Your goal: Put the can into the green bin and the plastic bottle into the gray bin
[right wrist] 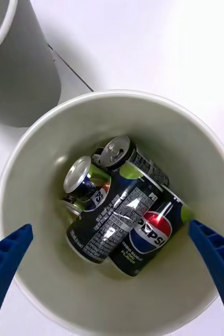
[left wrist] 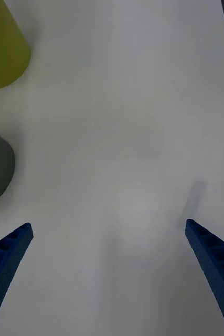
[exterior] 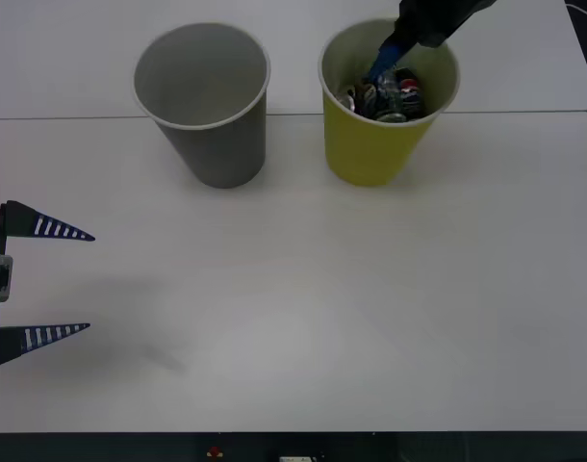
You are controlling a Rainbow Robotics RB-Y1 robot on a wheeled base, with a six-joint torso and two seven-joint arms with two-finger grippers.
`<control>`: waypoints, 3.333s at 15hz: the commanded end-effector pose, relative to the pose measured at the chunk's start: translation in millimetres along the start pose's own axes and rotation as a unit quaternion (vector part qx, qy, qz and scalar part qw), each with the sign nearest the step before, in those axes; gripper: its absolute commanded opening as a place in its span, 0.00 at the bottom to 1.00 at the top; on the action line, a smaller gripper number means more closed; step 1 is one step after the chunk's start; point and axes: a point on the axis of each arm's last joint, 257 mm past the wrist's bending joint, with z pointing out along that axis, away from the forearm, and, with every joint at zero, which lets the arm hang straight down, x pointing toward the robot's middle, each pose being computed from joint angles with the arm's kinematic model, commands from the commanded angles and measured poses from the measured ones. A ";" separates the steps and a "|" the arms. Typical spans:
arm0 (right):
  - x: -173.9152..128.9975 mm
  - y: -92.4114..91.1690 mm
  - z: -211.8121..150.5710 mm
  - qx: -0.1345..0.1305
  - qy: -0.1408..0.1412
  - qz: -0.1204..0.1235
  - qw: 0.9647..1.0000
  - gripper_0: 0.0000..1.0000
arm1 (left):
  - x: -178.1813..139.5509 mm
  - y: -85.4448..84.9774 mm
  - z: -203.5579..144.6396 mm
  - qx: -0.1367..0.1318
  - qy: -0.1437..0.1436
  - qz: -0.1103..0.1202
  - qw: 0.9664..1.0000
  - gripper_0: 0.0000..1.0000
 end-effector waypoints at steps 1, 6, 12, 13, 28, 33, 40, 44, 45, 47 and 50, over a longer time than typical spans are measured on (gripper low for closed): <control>-0.2 1.7 -16.0 -0.015 -0.013 -0.015 1.000 1.00 | 0.0 0.0 0.0 0.000 0.000 0.000 1.000 1.00; 8.8 13.7 -55.9 -0.047 -0.047 -0.049 0.997 1.00 | 0.0 0.0 0.0 0.000 0.000 0.000 1.000 1.00; 51.0 50.4 -89.0 -0.070 -0.099 -0.094 0.988 1.00 | 0.0 0.0 0.0 0.000 0.000 0.000 1.000 1.00; 59.9 57.2 -92.3 -0.075 -0.104 -0.101 0.987 1.00 | 0.0 0.0 0.0 0.000 0.000 0.000 1.000 1.00; 215.8 119.9 -84.7 -0.116 -0.123 -0.237 0.957 1.00 | 0.0 0.0 0.0 0.000 0.000 0.000 1.000 1.00; 253.0 115.4 -73.0 -0.121 -0.114 -0.259 0.951 1.00 | 0.0 0.0 0.0 0.000 0.000 0.000 1.000 1.00; 294.2 109.2 -60.3 -0.117 -0.128 -0.288 0.942 1.00 | 0.0 0.0 0.0 0.000 0.000 0.000 1.000 1.00; 304.1 109.0 -48.2 -0.087 -0.157 -0.287 0.941 1.00 | 0.0 0.0 0.0 0.000 0.000 0.000 1.000 1.00; 305.7 110.0 -45.9 -0.083 -0.162 -0.289 0.940 1.00 | 0.0 0.0 0.0 0.000 0.000 0.000 1.000 1.00; 305.3 113.8 -44.8 -0.083 -0.173 -0.284 0.940 1.00 | 0.0 0.0 0.0 0.000 0.000 0.000 1.000 1.00; 306.0 114.2 -44.7 -0.084 -0.171 -0.284 0.940 1.00 | 0.0 0.0 0.0 0.000 0.000 0.000 1.000 1.00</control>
